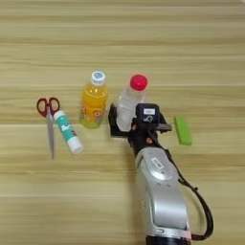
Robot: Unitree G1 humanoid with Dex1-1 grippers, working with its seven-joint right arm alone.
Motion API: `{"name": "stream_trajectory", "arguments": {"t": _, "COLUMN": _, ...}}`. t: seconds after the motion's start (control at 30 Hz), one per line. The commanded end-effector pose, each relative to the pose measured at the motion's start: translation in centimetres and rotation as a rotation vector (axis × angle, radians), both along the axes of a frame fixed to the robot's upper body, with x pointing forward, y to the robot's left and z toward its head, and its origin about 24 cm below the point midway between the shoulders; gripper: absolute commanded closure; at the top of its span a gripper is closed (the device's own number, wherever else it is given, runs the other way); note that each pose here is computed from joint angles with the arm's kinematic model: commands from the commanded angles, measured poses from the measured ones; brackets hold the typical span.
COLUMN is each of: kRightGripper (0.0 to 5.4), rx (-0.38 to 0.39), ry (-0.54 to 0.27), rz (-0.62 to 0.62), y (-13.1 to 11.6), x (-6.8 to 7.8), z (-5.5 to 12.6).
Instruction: Move the objects on the table
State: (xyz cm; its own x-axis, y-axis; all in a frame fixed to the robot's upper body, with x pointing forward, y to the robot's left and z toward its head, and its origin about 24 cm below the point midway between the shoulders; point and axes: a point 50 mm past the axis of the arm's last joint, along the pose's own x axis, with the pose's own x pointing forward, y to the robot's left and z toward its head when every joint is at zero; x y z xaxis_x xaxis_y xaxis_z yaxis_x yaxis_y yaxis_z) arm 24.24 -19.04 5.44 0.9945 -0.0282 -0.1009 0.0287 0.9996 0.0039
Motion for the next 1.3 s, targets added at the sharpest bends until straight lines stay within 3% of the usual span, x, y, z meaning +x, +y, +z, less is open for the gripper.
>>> {"name": "stream_trajectory", "arguments": {"t": 0.03, "kRightGripper": 0.05, "rx": -0.035, "ry": -0.122, "rz": 0.024, "y": -0.1, "x": 1.4, "z": 2.1}}
{"name": "stream_trajectory", "arguments": {"t": 0.2, "kRightGripper": 0.13, "rx": -0.028, "ry": -0.111, "rz": 0.025, "y": -0.4, "x": 1.8, "z": 1.6}}
{"name": "stream_trajectory", "arguments": {"t": 0.5, "kRightGripper": 1.39, "rx": -0.025, "ry": -0.11, "rz": 0.024, "y": -0.4, "x": 1.9, "z": 1.3}}
{"name": "stream_trajectory", "arguments": {"t": 0.73, "kRightGripper": 2.15, "rx": -0.083, "ry": -0.073, "rz": -0.069, "y": -2.1, "x": 1.6, "z": 0.7}}
{"name": "stream_trajectory", "arguments": {"t": 1.0, "kRightGripper": 2.24, "rx": -0.167, "ry": -0.021, "rz": -0.177, "y": -4.2, "x": 1.2, "z": 0.0}}
{"name": "stream_trajectory", "arguments": {"t": 1.23, "kRightGripper": 2.25, "rx": -0.153, "ry": -0.003, "rz": -0.147, "y": -3.7, "x": 1.3, "z": -0.5}}
{"name": "stream_trajectory", "arguments": {"t": 1.3, "kRightGripper": 1.74, "rx": -0.146, "ry": -0.002, "rz": -0.137, "y": -3.6, "x": 1.3, "z": -0.6}}
